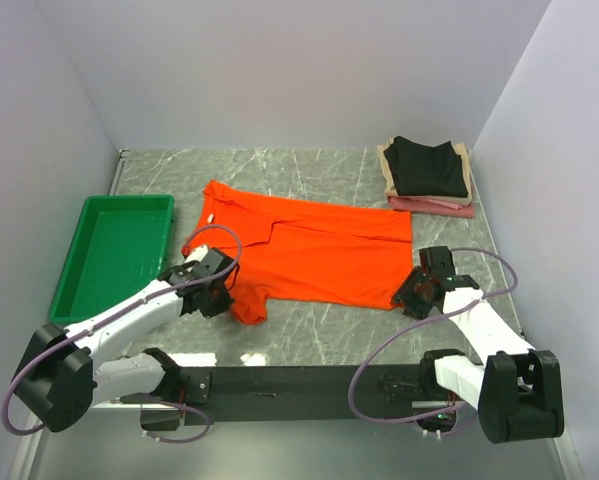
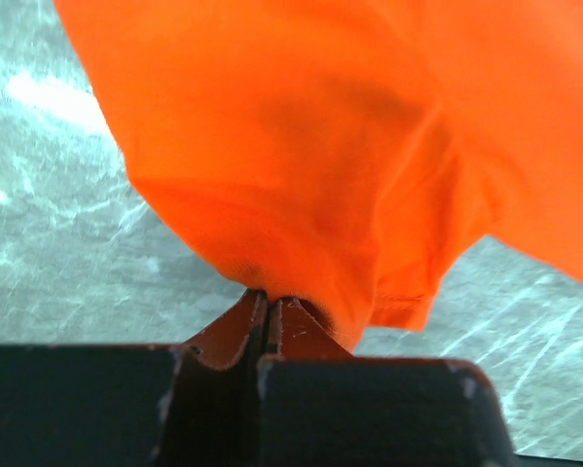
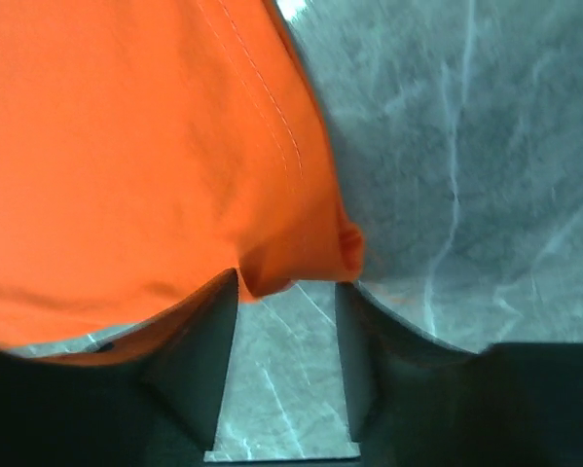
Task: Fold and stack the t-shirts
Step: Fold the tshirt
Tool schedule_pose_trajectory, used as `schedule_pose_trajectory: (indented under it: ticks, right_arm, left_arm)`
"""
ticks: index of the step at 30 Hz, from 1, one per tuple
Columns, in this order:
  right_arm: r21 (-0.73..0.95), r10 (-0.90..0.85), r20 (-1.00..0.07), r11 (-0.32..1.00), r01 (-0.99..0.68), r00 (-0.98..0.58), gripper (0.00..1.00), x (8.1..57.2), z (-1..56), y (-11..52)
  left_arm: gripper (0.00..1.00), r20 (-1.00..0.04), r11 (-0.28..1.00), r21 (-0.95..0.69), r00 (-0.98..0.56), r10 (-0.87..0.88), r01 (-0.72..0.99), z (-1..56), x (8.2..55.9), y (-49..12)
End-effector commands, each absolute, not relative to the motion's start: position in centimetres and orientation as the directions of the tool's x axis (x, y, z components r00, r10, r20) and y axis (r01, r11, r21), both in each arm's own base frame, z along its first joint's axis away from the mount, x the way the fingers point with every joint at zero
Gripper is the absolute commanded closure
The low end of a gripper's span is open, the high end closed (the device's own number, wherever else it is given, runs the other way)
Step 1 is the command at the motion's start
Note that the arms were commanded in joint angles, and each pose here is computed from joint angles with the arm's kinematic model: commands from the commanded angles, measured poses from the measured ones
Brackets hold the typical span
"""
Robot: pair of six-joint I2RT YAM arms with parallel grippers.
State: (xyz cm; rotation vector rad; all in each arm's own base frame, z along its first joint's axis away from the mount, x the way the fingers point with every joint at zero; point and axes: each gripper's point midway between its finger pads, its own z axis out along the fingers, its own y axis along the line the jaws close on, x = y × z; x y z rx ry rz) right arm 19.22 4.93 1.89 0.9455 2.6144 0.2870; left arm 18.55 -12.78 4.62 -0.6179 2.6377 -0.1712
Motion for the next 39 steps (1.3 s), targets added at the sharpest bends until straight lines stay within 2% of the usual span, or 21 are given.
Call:
schedule_pose_trajectory:
  ticks: [1, 2, 5, 10, 23, 29, 39]
  right_arm:
    - [0.345, 0.656, -0.304, 0.751, 0.562, -0.691, 0.58, 21.3, 2.6, 5.0]
    - [0.361, 0.652, -0.302, 0.753, 0.55, -0.695, 0.7, 21.5, 2.8, 5.2]
    - [0.355, 0.648, -0.31, 0.758, 0.548, -0.696, 0.88, 21.6, 2.7, 5.1]
    - [0.347, 0.633, -0.313, 0.771, 0.535, -0.708, 1.0, 21.9, 3.2, 5.1]
    - [0.329, 0.57, -0.382, 0.82, 0.469, -0.728, 1.0, 26.3, 7.0, 4.8]
    - [0.315, 0.559, -0.402, 0.828, 0.464, -0.725, 1.0, 28.9, 8.3, 4.5]
    - [0.28, 0.563, -0.382, 0.826, 0.488, -0.733, 1.0, 31.9, 7.8, 3.5]
  left_arm:
    - [0.99, -0.444, 0.886, -0.276, -0.768, -0.461, -0.373, 7.1, 21.2, -13.4]
    - [0.99, -0.45, 0.883, -0.29, -0.762, -0.466, -0.368, 7.5, 21.6, -13.7]
    - [0.99, -0.457, 0.881, -0.305, -0.756, -0.469, -0.362, 8.0, 22.5, -14.0]
    - [0.99, -0.461, 0.874, -0.346, -0.749, -0.476, -0.342, 9.1, 24.0, -14.7]
    - [1.0, -0.486, 0.83, -0.444, -0.688, -0.539, -0.337, 12.7, 30.4, -15.0]
    - [0.99, -0.499, 0.823, -0.441, -0.664, -0.557, -0.359, 13.8, 34.3, -14.1]
    - [1.0, -0.49, 0.81, -0.436, -0.652, -0.579, -0.391, 13.9, 40.0, -12.7]
